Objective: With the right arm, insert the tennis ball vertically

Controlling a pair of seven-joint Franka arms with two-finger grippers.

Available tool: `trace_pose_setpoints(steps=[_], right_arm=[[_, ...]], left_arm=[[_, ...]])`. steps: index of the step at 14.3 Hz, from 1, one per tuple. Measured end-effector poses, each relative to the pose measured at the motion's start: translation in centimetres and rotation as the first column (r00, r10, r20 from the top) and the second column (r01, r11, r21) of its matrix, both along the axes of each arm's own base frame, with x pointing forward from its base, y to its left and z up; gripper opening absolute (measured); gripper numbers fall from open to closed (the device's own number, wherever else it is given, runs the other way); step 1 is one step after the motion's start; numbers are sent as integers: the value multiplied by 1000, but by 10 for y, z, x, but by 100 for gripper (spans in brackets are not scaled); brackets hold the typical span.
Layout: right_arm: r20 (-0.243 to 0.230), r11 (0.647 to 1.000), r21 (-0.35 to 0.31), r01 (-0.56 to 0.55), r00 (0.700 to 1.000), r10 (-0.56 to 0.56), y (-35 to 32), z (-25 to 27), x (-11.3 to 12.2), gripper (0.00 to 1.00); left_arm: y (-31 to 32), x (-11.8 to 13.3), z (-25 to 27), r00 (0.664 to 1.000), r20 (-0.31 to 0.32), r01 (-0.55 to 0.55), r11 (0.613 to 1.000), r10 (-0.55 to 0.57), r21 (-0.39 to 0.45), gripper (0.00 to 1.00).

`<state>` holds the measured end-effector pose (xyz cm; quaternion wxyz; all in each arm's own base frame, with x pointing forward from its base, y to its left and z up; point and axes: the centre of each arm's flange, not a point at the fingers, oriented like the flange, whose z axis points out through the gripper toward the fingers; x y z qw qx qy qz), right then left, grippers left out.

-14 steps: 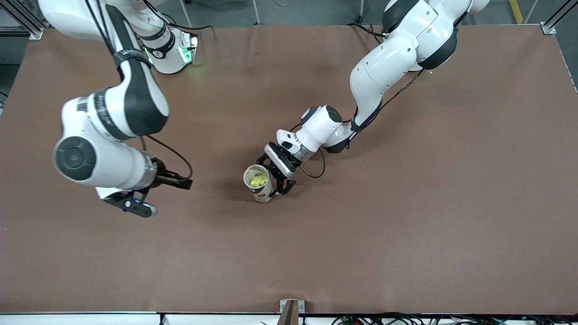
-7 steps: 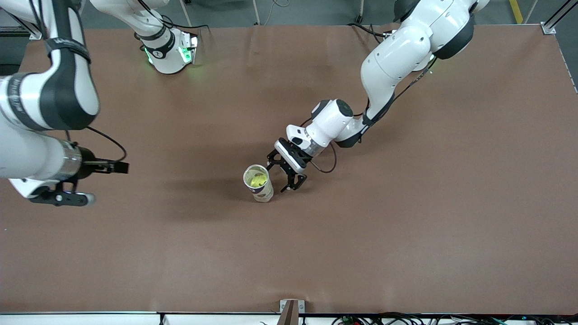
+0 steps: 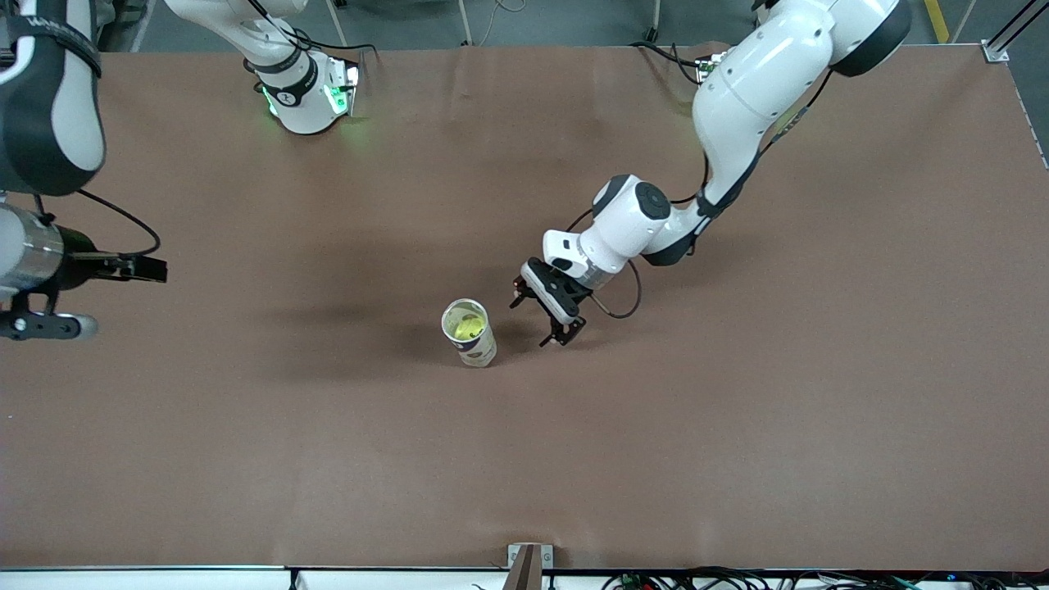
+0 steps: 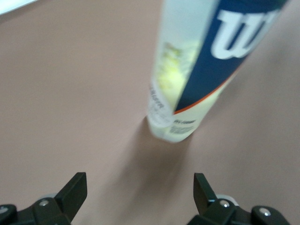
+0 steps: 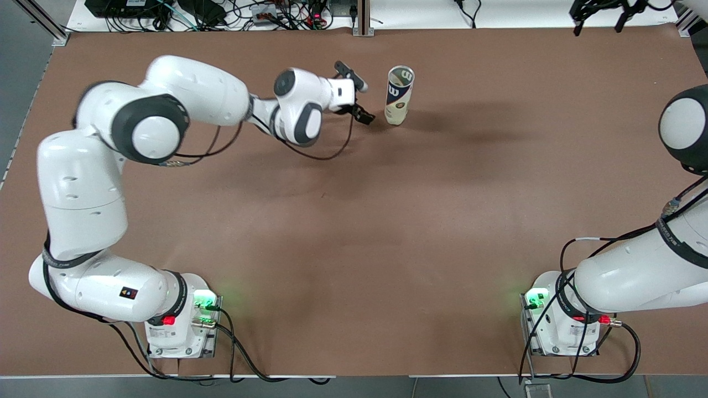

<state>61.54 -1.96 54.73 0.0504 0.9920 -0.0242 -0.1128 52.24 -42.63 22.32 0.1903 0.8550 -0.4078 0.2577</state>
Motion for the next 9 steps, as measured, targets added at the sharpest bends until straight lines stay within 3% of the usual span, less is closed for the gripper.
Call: trace_pose_setpoints(steps=[4, 9], right_arm=[[21, 999, 33, -34, 999, 34, -40, 16, -7, 100], [30, 998, 39, -40, 999, 39, -49, 20, -7, 100]], left_arm=[[57, 38, 66, 989, -148, 22, 989, 0, 147, 100], [128, 73, 118, 961, -265, -19, 971, 84, 239, 100]])
